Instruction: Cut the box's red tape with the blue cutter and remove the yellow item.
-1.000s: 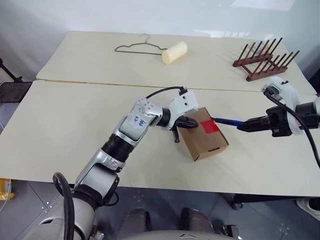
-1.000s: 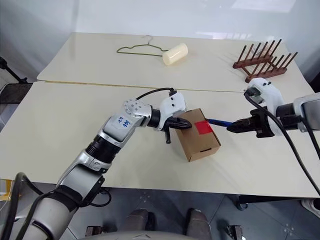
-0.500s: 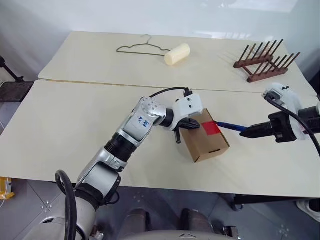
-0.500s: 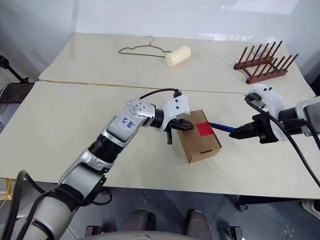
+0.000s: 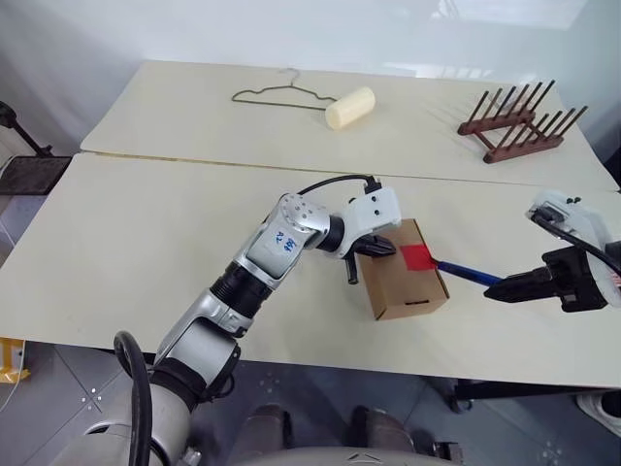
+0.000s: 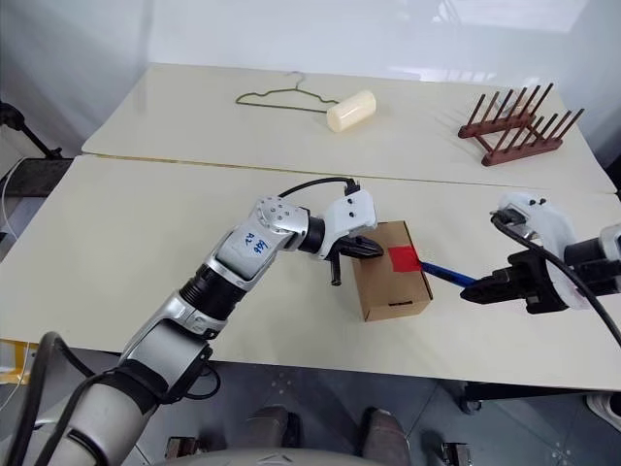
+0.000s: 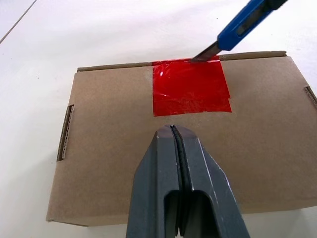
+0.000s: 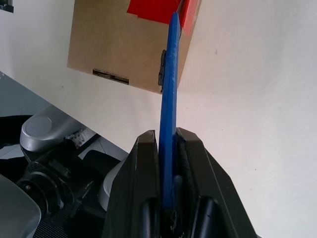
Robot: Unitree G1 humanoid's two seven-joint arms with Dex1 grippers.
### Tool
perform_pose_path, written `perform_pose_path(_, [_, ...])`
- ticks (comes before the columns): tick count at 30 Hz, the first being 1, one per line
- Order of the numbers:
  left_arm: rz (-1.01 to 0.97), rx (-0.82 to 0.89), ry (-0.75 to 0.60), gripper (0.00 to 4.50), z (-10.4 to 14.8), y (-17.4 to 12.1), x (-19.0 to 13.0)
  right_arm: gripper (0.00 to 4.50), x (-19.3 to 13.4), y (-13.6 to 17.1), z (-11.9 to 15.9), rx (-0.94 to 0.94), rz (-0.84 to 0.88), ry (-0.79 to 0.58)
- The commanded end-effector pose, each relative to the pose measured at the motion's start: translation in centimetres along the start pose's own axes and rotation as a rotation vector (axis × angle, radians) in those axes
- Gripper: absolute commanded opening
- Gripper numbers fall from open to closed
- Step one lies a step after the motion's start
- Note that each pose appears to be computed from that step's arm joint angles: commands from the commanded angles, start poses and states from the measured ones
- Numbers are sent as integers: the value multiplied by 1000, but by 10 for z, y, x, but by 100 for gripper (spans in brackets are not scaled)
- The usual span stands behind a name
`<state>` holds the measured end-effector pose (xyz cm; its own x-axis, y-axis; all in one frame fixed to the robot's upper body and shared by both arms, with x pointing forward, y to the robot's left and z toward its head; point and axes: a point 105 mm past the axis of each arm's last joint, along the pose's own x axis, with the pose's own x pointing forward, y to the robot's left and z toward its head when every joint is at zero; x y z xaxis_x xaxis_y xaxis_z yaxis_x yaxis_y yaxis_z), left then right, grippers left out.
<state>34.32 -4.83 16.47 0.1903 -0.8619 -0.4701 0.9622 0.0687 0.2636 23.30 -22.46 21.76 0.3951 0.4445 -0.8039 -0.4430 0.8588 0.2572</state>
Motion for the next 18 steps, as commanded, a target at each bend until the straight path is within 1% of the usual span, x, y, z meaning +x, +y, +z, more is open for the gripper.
perform_pose_path(1, [-59,-75,153,0,-44,-16,17,15,1,24,-11,-34,125,55])
perform_pose_path(6, [-62,-78,158,0,-45,-16,16,15,-6,24,-23,-10,114,103])
perform_pose_path(10, [-61,-81,155,0,-46,-16,16,15,-14,23,-24,3,91,105])
perform_pose_path(14, [-57,-84,136,0,-44,-16,14,15,-30,30,-12,-5,127,43])
perform_pose_path(16, [-58,-93,93,0,-38,-14,10,15,-44,30,-1,-39,143,-23])
perform_pose_path(18, [-61,-93,48,0,-31,-12,5,15,-54,23,9,-37,143,-95])
